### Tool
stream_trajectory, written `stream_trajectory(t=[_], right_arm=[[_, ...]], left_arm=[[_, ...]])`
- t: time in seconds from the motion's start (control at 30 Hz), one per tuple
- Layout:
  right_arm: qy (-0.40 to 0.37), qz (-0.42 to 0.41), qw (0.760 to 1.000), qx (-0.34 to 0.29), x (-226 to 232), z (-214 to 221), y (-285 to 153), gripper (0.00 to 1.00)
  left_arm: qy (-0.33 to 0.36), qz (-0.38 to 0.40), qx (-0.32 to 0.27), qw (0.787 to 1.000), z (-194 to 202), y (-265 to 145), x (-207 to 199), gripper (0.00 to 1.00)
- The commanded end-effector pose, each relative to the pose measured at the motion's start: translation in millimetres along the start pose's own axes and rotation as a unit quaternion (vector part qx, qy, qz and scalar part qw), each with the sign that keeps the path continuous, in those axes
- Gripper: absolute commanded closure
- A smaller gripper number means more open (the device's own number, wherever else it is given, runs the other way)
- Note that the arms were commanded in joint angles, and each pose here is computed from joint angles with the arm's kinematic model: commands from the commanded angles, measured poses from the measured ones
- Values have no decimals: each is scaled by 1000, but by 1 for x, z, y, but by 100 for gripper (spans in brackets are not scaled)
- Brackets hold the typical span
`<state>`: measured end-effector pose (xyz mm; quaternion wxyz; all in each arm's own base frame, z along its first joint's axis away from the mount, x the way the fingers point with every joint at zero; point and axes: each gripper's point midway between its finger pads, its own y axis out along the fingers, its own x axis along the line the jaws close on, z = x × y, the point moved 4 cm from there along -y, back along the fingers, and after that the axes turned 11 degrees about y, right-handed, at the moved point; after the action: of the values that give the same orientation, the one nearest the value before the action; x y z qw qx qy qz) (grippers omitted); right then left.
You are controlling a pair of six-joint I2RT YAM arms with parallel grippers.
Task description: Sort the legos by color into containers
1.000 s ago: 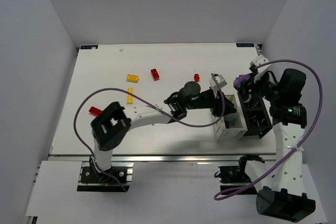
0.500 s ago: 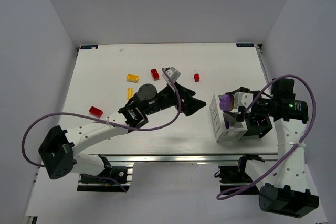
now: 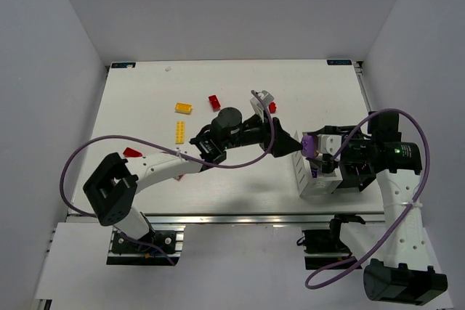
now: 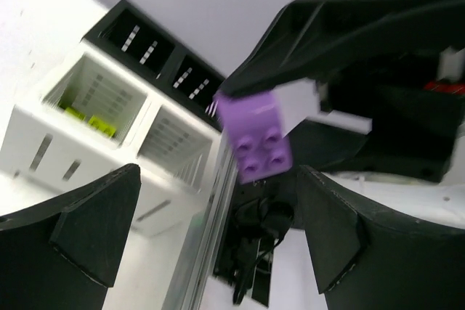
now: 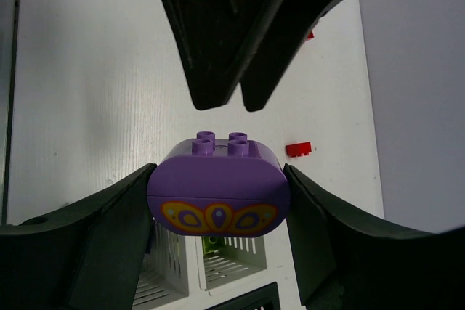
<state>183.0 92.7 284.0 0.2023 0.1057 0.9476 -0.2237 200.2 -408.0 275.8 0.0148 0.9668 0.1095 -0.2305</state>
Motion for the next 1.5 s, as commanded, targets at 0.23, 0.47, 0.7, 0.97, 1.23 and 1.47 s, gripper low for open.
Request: stream_trajectory(t=[0.23, 0.47, 0.7, 0.97, 1.23, 1.47], right_arm=[[14, 29, 999, 20, -13, 4, 2, 100], [17, 37, 999, 27, -16, 5, 2, 100], [19, 37, 999, 27, -16, 4, 3, 100], [19, 43, 998, 34, -18, 5, 1, 100], [25, 44, 998, 33, -18, 5, 1, 100], [31, 45, 998, 29, -18, 3, 1, 75]], left_arm=[[-3, 52, -29, 998, -32, 23, -22, 2], [-17, 42, -12, 999, -25, 33, -14, 2], [-21, 37, -11, 999, -27, 43, -9, 7], [-26, 36, -4, 999, -26, 50, -7, 32], [-32, 40, 13, 999, -21, 54, -5, 56], [-33, 59, 27, 997, -19, 63, -6, 95]])
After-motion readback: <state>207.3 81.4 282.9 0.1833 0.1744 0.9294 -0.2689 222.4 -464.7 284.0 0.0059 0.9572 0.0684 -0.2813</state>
